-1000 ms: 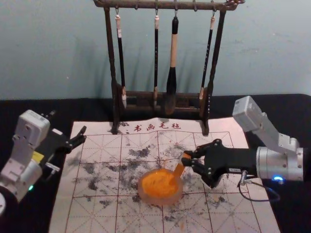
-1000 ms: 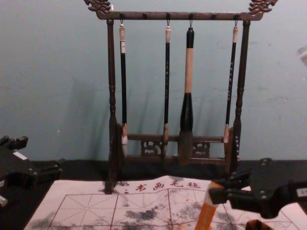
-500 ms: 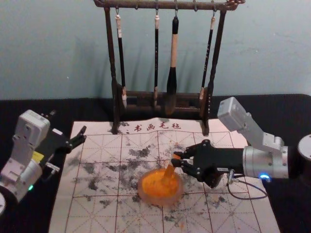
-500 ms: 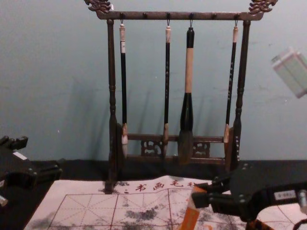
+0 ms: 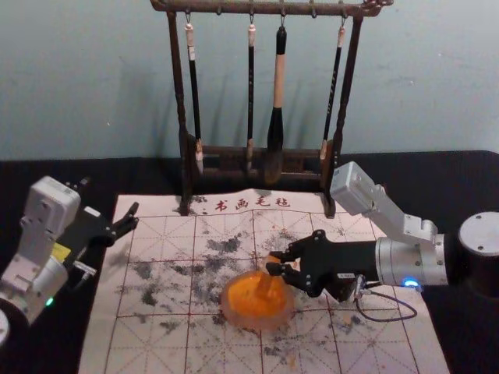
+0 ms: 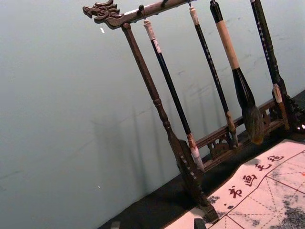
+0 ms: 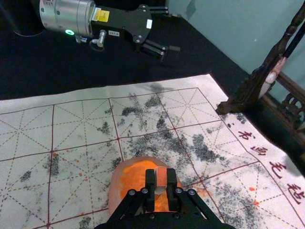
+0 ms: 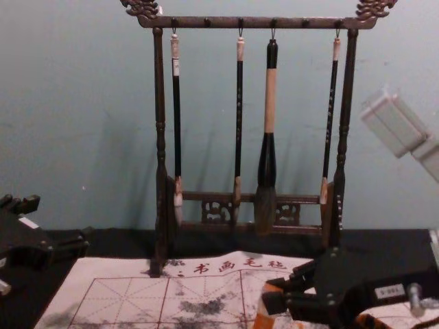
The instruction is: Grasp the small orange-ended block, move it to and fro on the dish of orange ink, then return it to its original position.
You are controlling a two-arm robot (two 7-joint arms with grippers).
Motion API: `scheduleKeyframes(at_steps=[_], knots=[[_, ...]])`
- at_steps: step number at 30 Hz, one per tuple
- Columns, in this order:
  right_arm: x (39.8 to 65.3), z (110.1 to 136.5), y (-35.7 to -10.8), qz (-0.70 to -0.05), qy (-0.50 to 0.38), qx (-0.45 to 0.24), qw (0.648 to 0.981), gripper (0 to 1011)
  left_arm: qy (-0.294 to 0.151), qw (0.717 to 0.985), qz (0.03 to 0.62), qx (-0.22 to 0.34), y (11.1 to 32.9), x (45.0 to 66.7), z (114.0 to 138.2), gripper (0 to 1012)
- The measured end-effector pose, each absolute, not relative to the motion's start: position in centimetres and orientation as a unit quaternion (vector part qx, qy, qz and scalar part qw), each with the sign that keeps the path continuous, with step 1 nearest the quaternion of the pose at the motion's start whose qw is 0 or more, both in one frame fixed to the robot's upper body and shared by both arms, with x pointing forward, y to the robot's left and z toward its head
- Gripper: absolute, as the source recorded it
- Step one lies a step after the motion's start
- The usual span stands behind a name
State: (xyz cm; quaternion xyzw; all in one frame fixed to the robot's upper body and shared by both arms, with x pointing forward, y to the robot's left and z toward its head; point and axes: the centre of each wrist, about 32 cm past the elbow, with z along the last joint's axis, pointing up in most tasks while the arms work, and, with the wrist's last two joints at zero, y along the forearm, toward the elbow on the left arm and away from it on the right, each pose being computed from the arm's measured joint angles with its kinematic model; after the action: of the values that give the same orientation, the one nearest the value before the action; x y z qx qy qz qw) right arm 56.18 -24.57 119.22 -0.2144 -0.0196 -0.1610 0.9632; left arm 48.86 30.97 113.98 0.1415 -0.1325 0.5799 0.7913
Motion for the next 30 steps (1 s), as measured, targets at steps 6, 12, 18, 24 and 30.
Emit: scheduleKeyframes(at_steps=[6, 12, 18, 24, 30], knots=[[56.31, 118.74, -24.45, -0.158, -0.014, -0.214, 0.964, 120, -0.132, 0.791, 0.580, 0.141, 30.96, 48.86, 113.98, 1001], [56.42, 118.55, -24.35, -0.156, -0.011, -0.212, 0.965, 121, -0.132, 0.791, 0.580, 0.142, 30.97, 48.86, 113.98, 1001], [56.48, 118.55, -24.10, -0.149, -0.012, -0.212, 0.966, 121, -0.132, 0.791, 0.580, 0.141, 30.97, 48.86, 113.98, 1001], [56.45, 118.80, -23.82, -0.137, -0.017, -0.224, 0.965, 121, -0.132, 0.791, 0.580, 0.141, 30.97, 48.86, 113.98, 1001], [56.45, 118.92, -23.62, -0.128, -0.020, -0.235, 0.963, 120, -0.132, 0.791, 0.580, 0.141, 30.97, 48.86, 113.98, 1001]])
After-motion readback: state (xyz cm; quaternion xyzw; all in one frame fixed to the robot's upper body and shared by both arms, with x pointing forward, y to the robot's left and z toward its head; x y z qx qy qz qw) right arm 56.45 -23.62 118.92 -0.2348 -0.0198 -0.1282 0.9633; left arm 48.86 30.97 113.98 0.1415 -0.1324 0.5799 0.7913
